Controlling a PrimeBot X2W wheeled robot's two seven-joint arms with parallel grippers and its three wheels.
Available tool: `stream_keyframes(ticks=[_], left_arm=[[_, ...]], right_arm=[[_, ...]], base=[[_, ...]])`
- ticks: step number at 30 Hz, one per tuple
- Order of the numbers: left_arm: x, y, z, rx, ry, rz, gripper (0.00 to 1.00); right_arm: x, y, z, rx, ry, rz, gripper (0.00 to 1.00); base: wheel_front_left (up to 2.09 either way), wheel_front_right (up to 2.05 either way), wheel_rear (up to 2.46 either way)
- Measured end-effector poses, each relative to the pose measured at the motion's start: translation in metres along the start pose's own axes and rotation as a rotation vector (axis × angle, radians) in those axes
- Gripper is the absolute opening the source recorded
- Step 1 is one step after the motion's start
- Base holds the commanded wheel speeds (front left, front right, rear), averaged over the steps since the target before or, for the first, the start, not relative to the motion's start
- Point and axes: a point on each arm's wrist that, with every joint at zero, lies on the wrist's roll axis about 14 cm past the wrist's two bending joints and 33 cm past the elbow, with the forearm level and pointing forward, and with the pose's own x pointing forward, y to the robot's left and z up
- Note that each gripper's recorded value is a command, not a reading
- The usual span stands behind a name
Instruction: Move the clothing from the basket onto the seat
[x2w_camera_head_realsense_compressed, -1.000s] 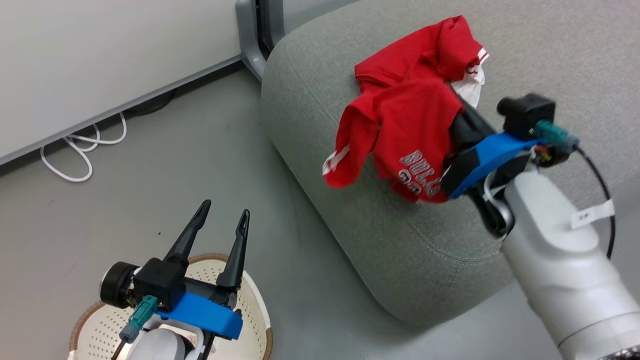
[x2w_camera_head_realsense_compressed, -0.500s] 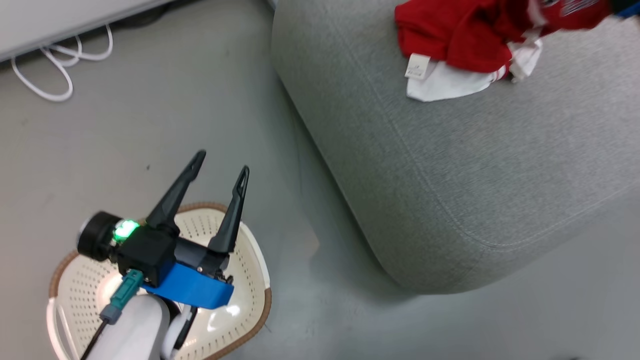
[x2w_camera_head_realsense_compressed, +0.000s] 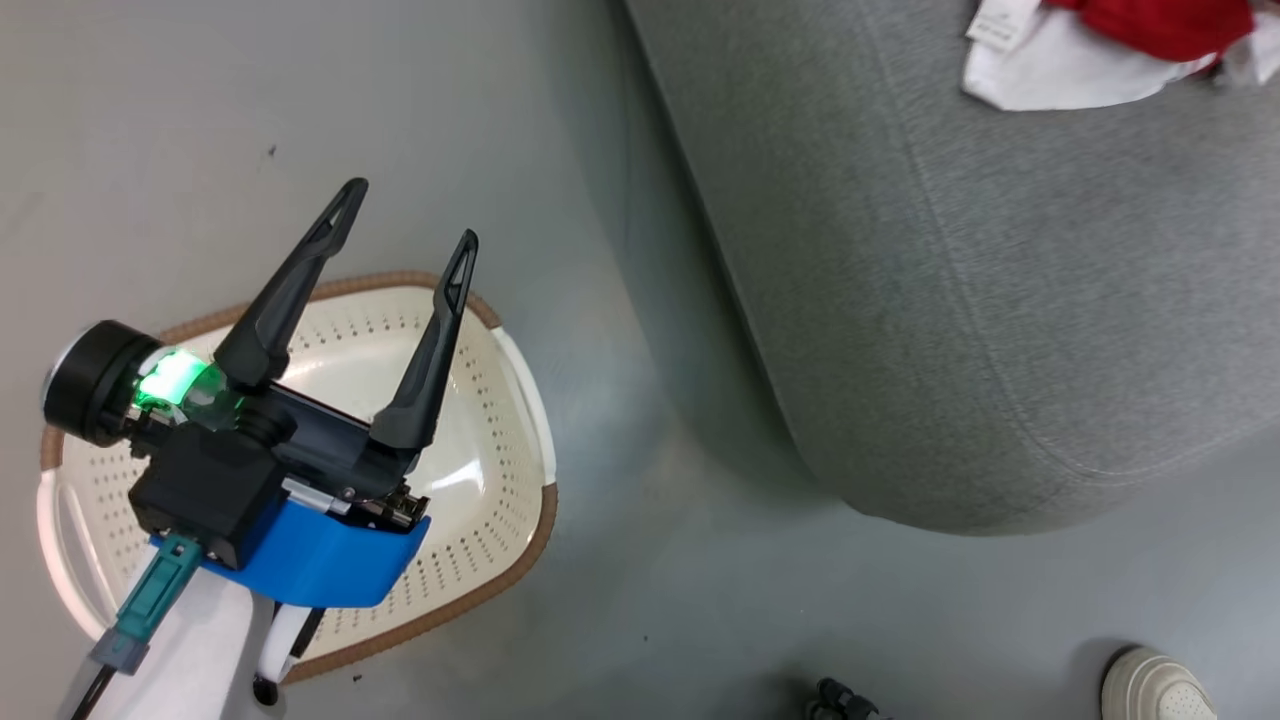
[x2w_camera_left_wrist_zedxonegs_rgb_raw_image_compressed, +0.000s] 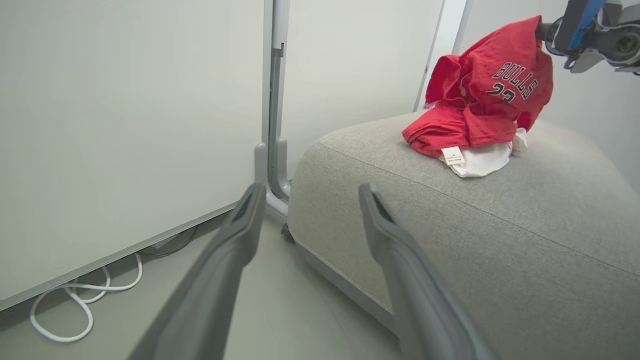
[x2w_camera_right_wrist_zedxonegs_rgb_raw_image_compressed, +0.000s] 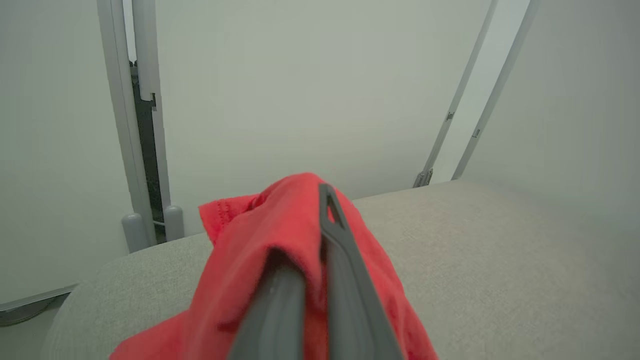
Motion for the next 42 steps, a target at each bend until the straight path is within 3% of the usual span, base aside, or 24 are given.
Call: stream_keyframes(ticks=[6, 7, 8, 9, 10, 23, 32, 42], left_arm=[[-0.006, 0.014, -0.016, -0.008, 0.026, 0.029, 1.0], [-0.007, 0.017, -0.016, -0.005, 0.025, 0.038, 1.0], [-0.008, 0.018, -0.016, -0.003, 0.022, 0.044, 1.0], [-0.008, 0.02, -0.015, -0.001, 0.017, 0.048, 1.0], [-0.008, 0.021, -0.015, 0.0, 0.014, 0.051, 1.0], [-0.009, 0.016, -0.002, 0.008, -0.009, 0.062, 1.0], [-0.017, 0.006, 0.012, -0.011, -0.006, 0.094, 1.0], [-0.042, -0.007, 0.049, -0.037, -0.039, 0.2, 1.0]], right_arm=[[-0.007, 0.022, -0.069, 0.013, 0.145, 0.002, 0.0], [-0.008, 0.026, -0.076, 0.009, 0.161, 0.008, 0.31], [-0.009, 0.029, -0.08, 0.004, 0.171, 0.013, 0.54], [-0.009, 0.032, -0.083, -0.004, 0.176, 0.019, 0.97], [-0.009, 0.033, -0.084, -0.01, 0.178, 0.024, 1.0], [-0.022, 0.048, -0.08, -0.048, 0.187, 0.081, 1.0], [-0.045, 0.055, -0.058, -0.084, 0.16, 0.158, 1.0], [-0.084, 0.056, -0.016, 0.007, 0.07, 0.203, 1.0]], base=[[0.0, 0.0, 0.0], [0.0, 0.0, 0.0], [0.0, 0.0, 0.0], [0.0, 0.0, 0.0], [0.0, 0.0, 0.0], [0.0, 0.0, 0.0], [0.0, 0.0, 0.0], [0.0, 0.0, 0.0]])
